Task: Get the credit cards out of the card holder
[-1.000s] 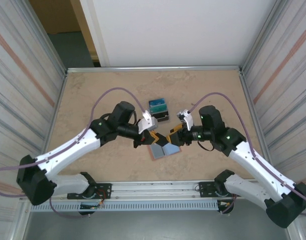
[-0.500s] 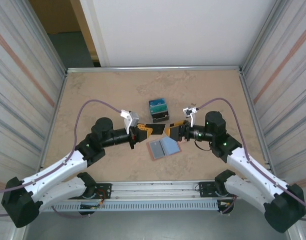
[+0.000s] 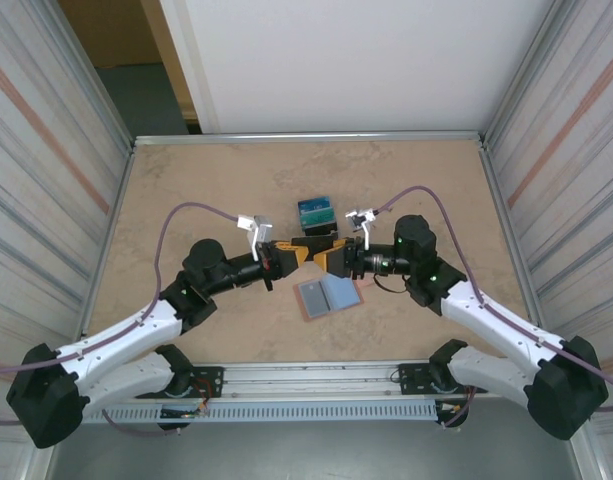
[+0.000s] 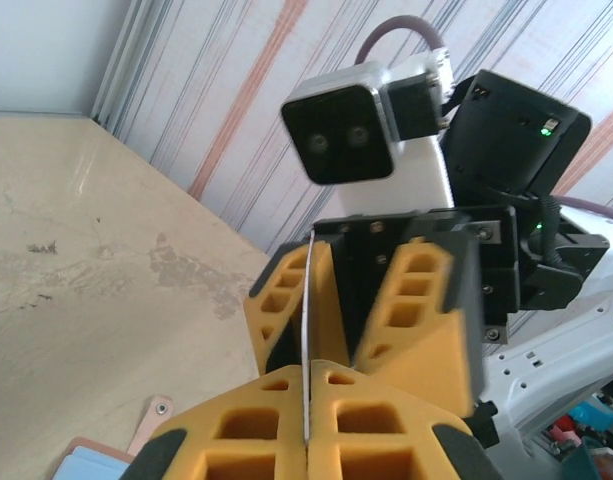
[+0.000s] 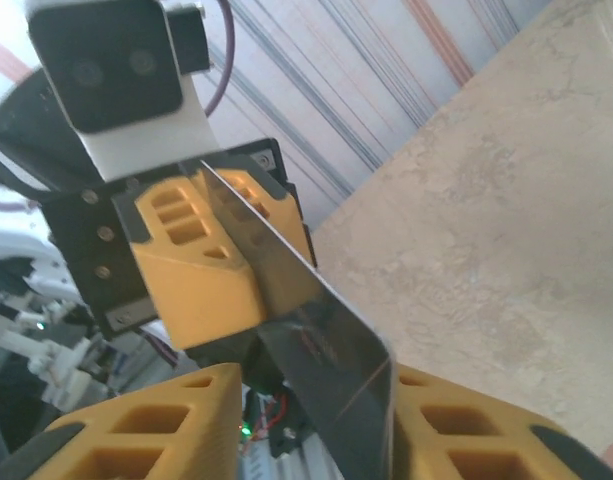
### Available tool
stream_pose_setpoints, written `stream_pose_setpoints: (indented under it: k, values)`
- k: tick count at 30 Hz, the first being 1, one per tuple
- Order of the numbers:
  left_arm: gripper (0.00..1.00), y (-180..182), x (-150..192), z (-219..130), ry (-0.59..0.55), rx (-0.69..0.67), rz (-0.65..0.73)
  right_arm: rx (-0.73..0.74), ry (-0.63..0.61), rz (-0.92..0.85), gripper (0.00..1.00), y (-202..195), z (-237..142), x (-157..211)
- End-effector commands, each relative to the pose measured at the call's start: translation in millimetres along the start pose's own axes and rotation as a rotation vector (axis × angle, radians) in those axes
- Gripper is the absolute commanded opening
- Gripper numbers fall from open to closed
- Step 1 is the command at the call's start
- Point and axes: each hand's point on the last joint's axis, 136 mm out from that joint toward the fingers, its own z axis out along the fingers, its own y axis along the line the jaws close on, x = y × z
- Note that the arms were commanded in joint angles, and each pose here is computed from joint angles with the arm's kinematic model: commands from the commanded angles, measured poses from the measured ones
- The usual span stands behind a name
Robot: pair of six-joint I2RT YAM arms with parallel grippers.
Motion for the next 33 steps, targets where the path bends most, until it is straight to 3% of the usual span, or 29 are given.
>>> stream_pose_setpoints:
  k: [1, 3, 4, 6, 10, 13, 22, 29, 33]
  values:
    - [0.0, -3, -10, -2, -0.043, 0.014, -0.006, -0.058, -0.03, -0.071, 0.17, 22, 0, -18]
    - [0.0, -1, -9, -3, -0.036, 0.002, -0.006, -0.043, -0.032, -0.085, 0.02, 21, -2, -17]
    - [0.0, 0, -8, -4, -0.026, -0.007, -0.003, -0.027, -0.029, -0.093, 0.0, 19, -3, -16]
    - [0.12, 0, -7, -5, 0.003, -0.017, 0.019, -0.01, -0.026, -0.121, 0.0, 21, -8, -14]
    - [0.53, -4, -8, -10, 0.095, -0.042, 0.11, 0.028, 0.033, -0.164, 0.0, 22, -16, -2]
    - [0.67, -10, -8, -14, 0.187, -0.056, 0.209, 0.05, 0.095, -0.19, 0.0, 23, -23, 10]
    - [0.72, -33, -2, -12, 0.471, 0.068, 0.372, 0.027, 0.202, -0.204, 0.0, 32, -30, 26]
    - [0.69, -23, 11, 6, 0.568, 0.11, 0.376, 0.009, 0.206, -0.204, 0.0, 34, -27, 24]
    - [0.62, -22, 15, 15, 0.589, 0.153, 0.36, 0.008, 0.218, -0.194, 0.0, 31, -25, 25]
